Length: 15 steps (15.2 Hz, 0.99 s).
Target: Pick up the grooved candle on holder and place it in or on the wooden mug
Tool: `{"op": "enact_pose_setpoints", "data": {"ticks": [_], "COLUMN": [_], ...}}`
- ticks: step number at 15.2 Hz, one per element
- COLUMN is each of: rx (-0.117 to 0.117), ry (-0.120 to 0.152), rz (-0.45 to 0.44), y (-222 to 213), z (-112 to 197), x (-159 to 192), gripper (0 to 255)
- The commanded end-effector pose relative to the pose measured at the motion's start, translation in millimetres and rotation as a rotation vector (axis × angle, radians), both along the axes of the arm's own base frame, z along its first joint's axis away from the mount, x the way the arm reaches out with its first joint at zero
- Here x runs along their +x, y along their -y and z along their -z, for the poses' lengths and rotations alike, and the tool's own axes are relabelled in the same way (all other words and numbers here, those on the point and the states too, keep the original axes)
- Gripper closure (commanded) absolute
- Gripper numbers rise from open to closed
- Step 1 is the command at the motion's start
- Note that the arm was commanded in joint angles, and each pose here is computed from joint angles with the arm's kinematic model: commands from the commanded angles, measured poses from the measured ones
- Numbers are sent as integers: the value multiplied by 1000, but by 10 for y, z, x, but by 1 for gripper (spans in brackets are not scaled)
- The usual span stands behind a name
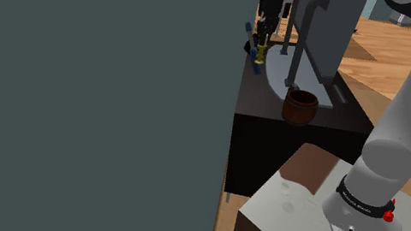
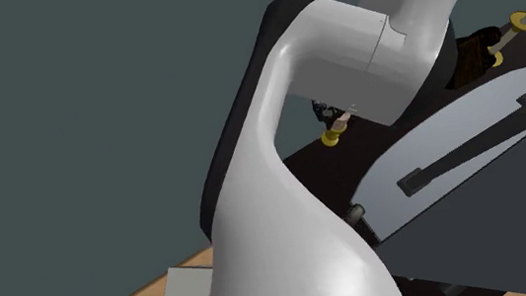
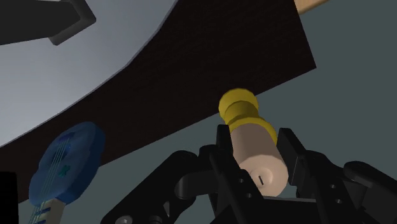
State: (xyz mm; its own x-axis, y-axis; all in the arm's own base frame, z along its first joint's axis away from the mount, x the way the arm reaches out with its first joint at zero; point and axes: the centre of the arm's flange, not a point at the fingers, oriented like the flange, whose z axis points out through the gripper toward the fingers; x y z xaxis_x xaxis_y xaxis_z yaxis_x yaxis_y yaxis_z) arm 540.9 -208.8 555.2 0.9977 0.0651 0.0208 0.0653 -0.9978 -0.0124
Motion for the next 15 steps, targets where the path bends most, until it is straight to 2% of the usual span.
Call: {"op": "enact_pose_setpoints", "data": {"ticks": [1,15], "rx": [0,0], "ry": [0,0], "rz": [0,0], "y": [26,218], "z": [-55,-393], "x": [-199,-2068], "gripper": [255,255]}}
